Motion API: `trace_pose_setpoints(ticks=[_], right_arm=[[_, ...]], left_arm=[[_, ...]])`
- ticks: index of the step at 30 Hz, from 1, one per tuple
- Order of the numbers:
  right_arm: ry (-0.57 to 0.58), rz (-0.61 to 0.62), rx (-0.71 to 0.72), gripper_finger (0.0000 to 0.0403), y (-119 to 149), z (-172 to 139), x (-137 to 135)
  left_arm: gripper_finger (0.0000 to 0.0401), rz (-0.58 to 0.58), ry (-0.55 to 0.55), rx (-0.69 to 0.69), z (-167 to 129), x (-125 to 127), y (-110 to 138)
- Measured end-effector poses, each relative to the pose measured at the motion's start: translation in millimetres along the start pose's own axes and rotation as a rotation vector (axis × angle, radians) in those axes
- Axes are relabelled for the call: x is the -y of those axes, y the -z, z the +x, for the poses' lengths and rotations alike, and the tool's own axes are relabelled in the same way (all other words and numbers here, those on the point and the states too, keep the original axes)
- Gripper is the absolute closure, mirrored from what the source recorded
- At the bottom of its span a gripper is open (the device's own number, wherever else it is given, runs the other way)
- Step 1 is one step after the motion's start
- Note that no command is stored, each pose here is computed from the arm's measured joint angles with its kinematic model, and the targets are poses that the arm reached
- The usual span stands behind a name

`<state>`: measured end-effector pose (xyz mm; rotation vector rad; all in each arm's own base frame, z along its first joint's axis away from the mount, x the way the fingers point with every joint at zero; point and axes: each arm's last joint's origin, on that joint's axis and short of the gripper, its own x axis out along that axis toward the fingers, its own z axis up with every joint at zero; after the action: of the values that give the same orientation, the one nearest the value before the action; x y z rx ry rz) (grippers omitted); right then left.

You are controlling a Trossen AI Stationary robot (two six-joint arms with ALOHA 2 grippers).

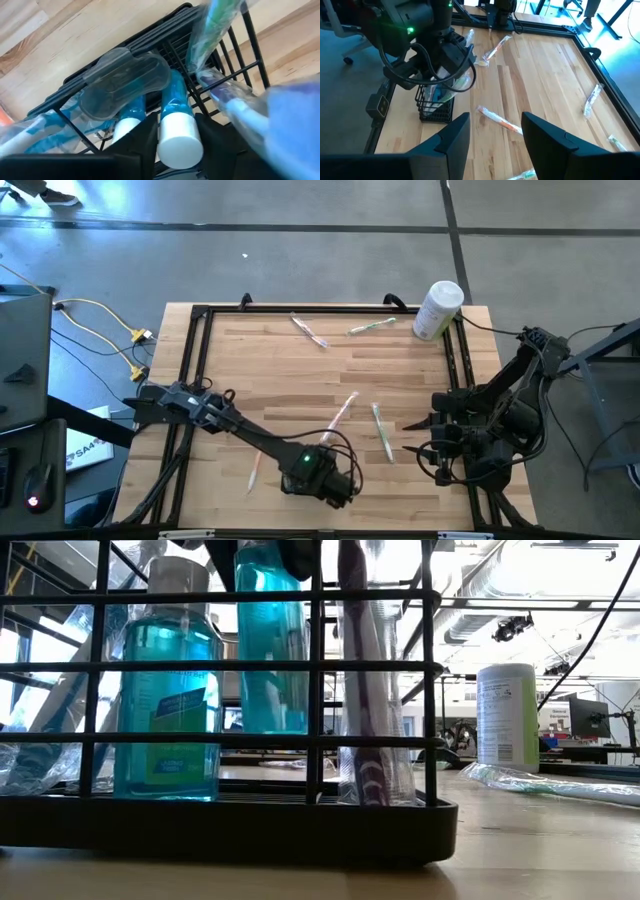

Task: Pick & Place toothbrushing station
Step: Put the blue mouthwash into the black wire organizer, then put the bottom orange toothbrush into the black wire organizer

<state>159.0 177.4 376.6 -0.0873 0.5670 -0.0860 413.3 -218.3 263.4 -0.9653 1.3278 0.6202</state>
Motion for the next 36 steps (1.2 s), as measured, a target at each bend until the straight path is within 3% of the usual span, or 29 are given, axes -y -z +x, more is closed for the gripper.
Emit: trace_pose_setpoints(ticks=[6,36], right_arm=[[0.000,-0.002,-0.001,0.0232,0.1,0.0,0.0],[-0.014,-0.003,-0.011,0.0232,0.4,0.0,-0.4]], left_arm=[[0.0243,0.000,-0.003,-0.004,0.0,-0.3,0.3],[0.0237,0.009,0.027,0.017,-6.0,2.0,-0.1]])
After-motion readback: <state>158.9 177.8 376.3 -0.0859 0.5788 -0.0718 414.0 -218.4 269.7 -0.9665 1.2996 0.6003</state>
